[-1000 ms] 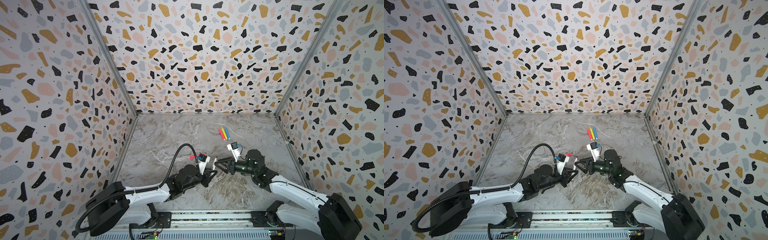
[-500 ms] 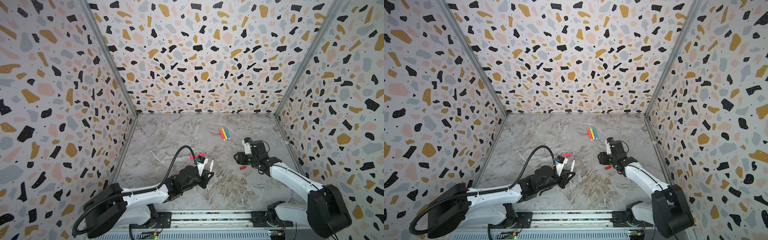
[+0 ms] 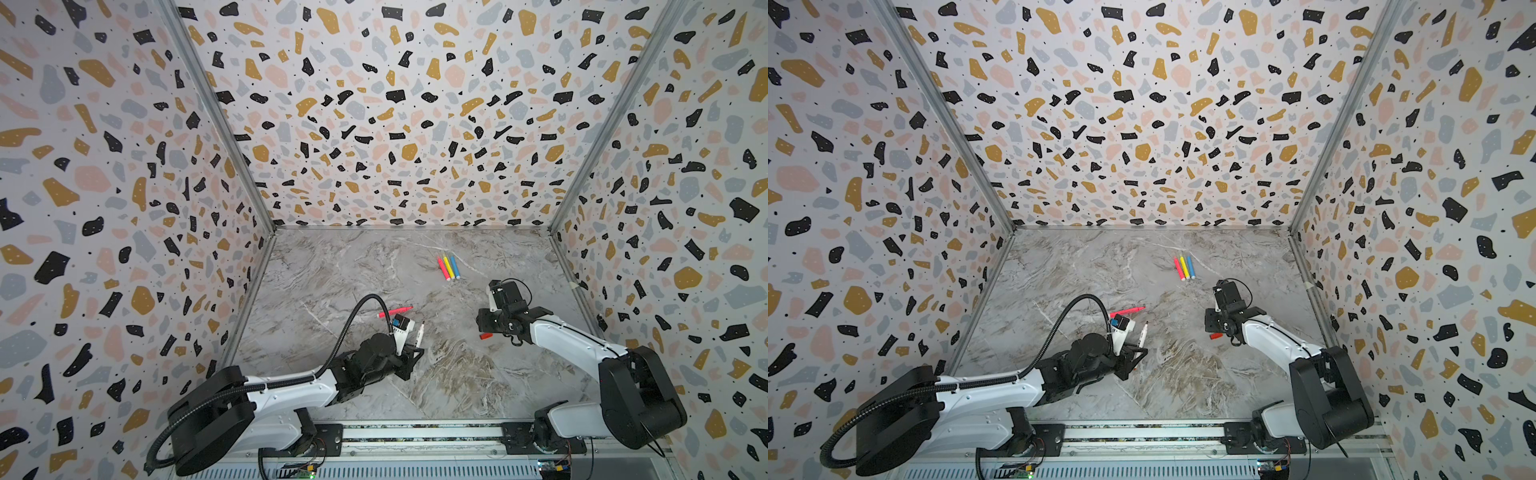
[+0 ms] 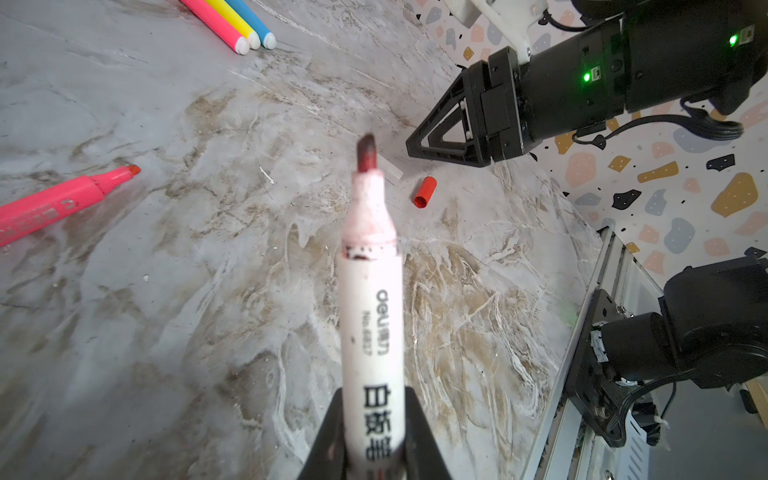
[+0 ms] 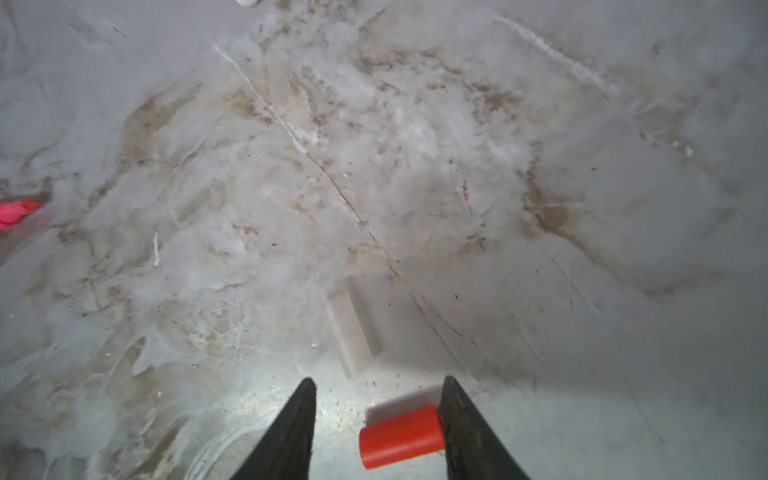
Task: Insert the pens into the pen caps
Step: 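Open the right gripper and move it over the small red cap, then lower the right gripper and close it on the red cap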
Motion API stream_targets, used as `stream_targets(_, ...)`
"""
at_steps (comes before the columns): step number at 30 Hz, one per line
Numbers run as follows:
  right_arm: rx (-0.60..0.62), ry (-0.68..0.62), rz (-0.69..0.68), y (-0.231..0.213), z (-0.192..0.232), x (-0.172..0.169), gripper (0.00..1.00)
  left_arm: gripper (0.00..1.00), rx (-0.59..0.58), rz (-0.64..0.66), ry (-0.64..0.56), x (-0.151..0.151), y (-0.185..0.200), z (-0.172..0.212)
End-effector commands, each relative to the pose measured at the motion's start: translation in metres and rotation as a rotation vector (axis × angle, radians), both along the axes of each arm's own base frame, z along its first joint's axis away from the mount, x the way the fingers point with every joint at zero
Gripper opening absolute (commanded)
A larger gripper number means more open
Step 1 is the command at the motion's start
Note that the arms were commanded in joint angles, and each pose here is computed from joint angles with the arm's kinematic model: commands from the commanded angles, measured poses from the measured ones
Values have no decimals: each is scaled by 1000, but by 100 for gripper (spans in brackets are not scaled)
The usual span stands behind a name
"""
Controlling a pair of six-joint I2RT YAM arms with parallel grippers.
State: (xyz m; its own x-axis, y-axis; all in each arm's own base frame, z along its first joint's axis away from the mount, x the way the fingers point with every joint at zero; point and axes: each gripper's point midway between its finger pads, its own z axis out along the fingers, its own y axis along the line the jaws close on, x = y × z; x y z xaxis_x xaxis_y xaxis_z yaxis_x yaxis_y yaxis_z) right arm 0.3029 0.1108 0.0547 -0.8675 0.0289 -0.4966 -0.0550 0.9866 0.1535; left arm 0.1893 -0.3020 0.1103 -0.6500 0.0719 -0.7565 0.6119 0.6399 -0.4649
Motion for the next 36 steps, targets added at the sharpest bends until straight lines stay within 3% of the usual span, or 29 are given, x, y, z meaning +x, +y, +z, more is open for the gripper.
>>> stream_targets(1,-25,40,-103,-14,-8,-17,47,2,-4,-6,-31,1,-1,2)
stream_targets(11,20,74,-200,-9,-25,-33,41,2,-17,4,-29,-1,3,0)
stream_targets(36,-36,57,-213,-12,-21,0,40,2,-14,17,-40,-2,9,2)
